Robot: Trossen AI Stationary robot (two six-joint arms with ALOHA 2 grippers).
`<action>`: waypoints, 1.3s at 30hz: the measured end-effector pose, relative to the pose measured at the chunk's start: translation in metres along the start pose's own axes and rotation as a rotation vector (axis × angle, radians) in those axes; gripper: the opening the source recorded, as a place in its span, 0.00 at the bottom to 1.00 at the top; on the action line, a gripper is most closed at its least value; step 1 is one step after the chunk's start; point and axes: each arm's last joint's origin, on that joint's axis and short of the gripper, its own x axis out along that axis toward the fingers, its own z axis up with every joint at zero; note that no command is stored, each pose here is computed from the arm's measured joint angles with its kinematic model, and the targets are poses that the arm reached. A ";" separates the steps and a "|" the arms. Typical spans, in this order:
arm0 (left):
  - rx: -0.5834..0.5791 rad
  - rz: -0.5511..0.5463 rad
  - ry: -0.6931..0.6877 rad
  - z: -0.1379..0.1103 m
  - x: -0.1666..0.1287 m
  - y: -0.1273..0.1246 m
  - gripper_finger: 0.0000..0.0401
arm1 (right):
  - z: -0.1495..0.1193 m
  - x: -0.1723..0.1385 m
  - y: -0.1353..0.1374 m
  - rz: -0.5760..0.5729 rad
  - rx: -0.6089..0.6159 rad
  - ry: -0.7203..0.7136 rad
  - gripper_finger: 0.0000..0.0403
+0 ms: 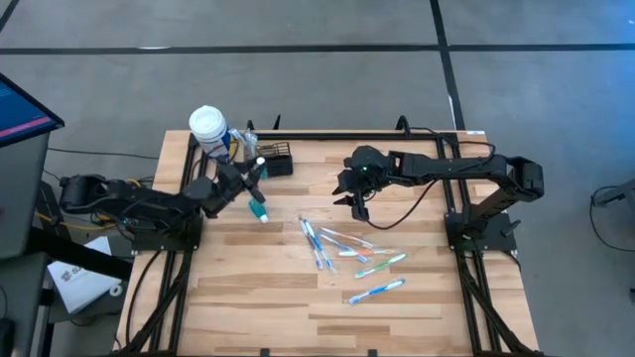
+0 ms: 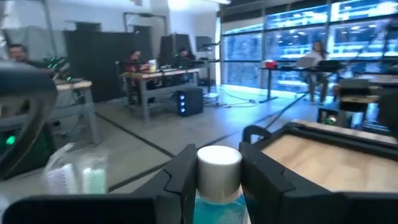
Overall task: Pick & Place toothbrushing station
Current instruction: Put the bottom blue mouthwash into the black wire organizer
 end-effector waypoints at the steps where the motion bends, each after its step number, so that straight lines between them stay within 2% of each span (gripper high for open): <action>1: -0.011 0.015 0.001 -0.001 0.002 0.001 0.22 | 0.000 0.000 0.000 0.001 -0.009 0.000 0.32; 10: -0.072 0.119 -0.018 -0.020 0.018 0.002 0.22 | 0.000 0.000 0.000 0.000 -0.025 -0.001 0.32; 19: 0.012 0.245 0.019 -0.037 0.042 -0.013 0.22 | 0.000 0.000 0.000 0.001 -0.048 0.000 0.32; 27: 0.069 0.254 -0.015 -0.030 0.056 -0.022 0.22 | 0.000 0.000 0.000 0.002 -0.050 0.005 0.32; 34: 0.072 0.365 0.004 -0.032 0.054 -0.015 0.22 | -0.001 0.000 0.000 0.002 -0.049 0.007 0.32; 39: 0.011 0.391 -0.001 -0.035 0.057 -0.009 0.22 | -0.001 0.000 0.000 0.002 -0.049 0.006 0.32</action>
